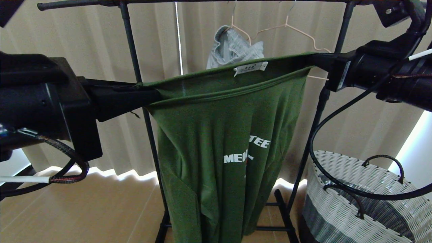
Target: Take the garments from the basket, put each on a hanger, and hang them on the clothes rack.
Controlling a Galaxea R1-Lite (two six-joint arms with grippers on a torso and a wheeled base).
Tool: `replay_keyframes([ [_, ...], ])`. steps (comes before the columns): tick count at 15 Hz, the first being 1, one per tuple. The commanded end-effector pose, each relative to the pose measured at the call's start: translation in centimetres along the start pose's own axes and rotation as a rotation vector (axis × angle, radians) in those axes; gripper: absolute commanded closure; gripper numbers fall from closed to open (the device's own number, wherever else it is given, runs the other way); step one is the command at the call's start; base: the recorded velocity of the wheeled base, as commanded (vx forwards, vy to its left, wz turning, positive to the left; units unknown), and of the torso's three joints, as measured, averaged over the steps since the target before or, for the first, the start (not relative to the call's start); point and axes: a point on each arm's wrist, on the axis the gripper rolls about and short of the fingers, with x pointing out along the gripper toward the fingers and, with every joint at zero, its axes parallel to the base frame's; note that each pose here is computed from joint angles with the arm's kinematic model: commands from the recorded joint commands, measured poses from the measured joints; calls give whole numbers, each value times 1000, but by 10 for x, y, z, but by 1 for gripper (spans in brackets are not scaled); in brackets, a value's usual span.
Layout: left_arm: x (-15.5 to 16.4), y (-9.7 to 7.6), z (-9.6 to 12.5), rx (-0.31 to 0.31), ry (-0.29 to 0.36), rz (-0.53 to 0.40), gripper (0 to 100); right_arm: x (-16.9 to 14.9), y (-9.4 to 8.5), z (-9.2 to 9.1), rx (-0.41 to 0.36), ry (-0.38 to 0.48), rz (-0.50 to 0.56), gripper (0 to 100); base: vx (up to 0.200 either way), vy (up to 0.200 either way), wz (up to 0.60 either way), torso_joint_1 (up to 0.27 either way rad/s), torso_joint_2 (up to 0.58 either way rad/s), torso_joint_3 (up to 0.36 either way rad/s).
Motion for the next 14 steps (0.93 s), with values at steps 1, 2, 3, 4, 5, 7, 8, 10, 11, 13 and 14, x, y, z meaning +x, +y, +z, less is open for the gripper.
replay_keyframes([
  [1,-3,-1,1,1,-8,-3,100,3,0,-2,0,7,0,100,0,0,0,0,0,0],
  [2,-3,-1,1,1,-7,-3,100,2,0,-1,-1,4,-1,100,0,0,0,0,0,0],
  [3,-2,-1,1,1,-5,-4,100,1,0,-1,-1,6,-4,100,0,0,0,0,0,0],
  [4,-1,-1,0,1,-5,-1,100,0,0,-1,-1,9,-6,100,0,0,0,0,0,0],
  [5,-1,-1,1,1,-4,1,100,-1,0,-1,-1,9,-6,100,0,0,0,0,0,0],
  [7,1,0,1,1,-5,6,100,-5,0,0,-1,11,-7,100,0,0,0,0,0,0],
  [8,6,3,0,-4,8,22,100,-8,1,0,-1,12,-8,100,0,0,0,0,0,0],
  [10,12,12,1,-9,8,56,100,-16,0,4,-1,9,-10,100,0,0,0,0,0,0],
  [11,19,16,2,-9,1,74,100,-23,1,6,-1,28,-9,100,0,0,0,0,0,0],
  [13,35,26,3,-13,-11,112,100,-44,2,13,3,67,-4,100,0,0,0,0,0,0],
  [14,42,28,4,-15,-14,121,100,-53,3,15,4,73,-2,100,0,0,0,0,0,0],
])
